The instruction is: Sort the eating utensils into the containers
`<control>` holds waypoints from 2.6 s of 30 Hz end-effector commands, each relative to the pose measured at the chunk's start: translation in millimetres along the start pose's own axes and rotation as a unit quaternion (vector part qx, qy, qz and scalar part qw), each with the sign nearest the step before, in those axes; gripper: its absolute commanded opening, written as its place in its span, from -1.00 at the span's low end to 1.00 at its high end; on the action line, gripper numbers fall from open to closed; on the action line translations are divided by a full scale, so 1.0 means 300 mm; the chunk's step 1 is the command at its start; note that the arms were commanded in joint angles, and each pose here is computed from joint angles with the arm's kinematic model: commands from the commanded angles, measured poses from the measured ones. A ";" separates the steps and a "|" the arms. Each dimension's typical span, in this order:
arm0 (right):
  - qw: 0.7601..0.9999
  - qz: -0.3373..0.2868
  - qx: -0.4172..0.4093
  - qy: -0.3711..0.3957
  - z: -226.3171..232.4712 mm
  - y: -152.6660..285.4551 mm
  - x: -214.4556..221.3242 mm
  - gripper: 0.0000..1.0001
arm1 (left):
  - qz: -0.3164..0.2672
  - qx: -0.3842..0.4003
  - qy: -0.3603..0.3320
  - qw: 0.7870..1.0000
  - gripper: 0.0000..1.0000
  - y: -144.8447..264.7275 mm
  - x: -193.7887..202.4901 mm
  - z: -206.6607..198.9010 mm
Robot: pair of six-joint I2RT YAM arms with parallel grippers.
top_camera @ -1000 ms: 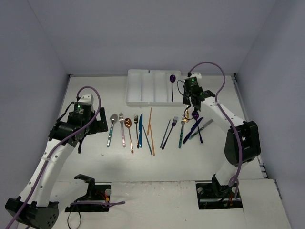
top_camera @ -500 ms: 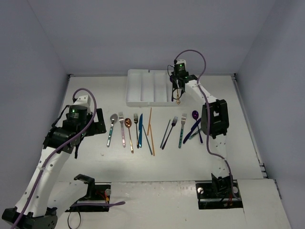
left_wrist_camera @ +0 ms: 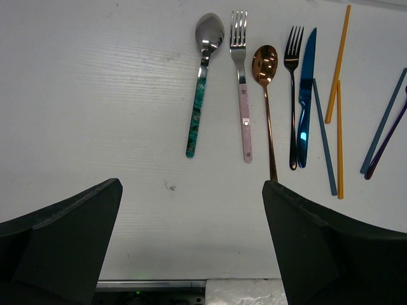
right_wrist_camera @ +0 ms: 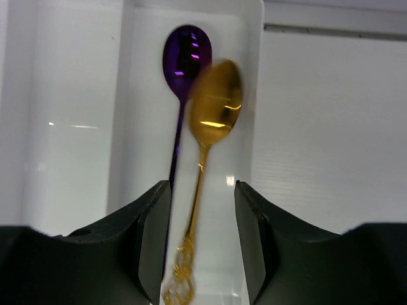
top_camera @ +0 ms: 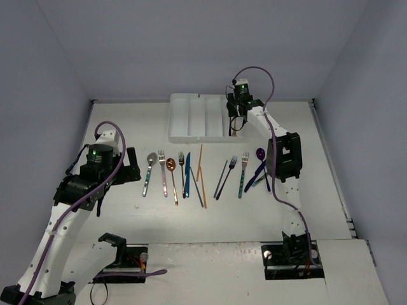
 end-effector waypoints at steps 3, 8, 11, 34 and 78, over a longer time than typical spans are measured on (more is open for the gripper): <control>0.997 -0.054 0.038 -0.033 -0.150 0.324 -0.124 -0.25 | -0.014 0.010 -0.007 1.000 0.84 0.001 -0.049 -0.020; 0.996 -0.013 0.059 -0.069 -0.233 0.496 0.055 -0.37 | -0.017 0.011 -0.011 1.000 0.83 0.001 -0.065 -0.024; 0.995 0.022 0.063 -0.074 -0.259 0.562 0.194 -0.40 | -0.015 0.012 -0.020 1.000 0.83 -0.003 -0.073 -0.026; 0.979 0.150 0.070 -0.118 -0.285 0.640 0.614 -0.54 | 0.002 0.028 -0.033 0.999 0.83 -0.020 -0.064 -0.039; 0.994 -0.016 0.050 -0.101 -0.231 0.735 0.240 -1.00 | 0.009 0.025 -0.036 0.999 0.84 -0.031 -0.057 -0.038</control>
Point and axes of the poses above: each gripper's point midway between its finger pads, its own y axis back along the fingers, its own z axis along the line the jaws close on, x = y × z, the point moved 7 cm from there along y, back along the fingers, and after that the axes turned 2 degrees about -y, right-handed, at the moved point
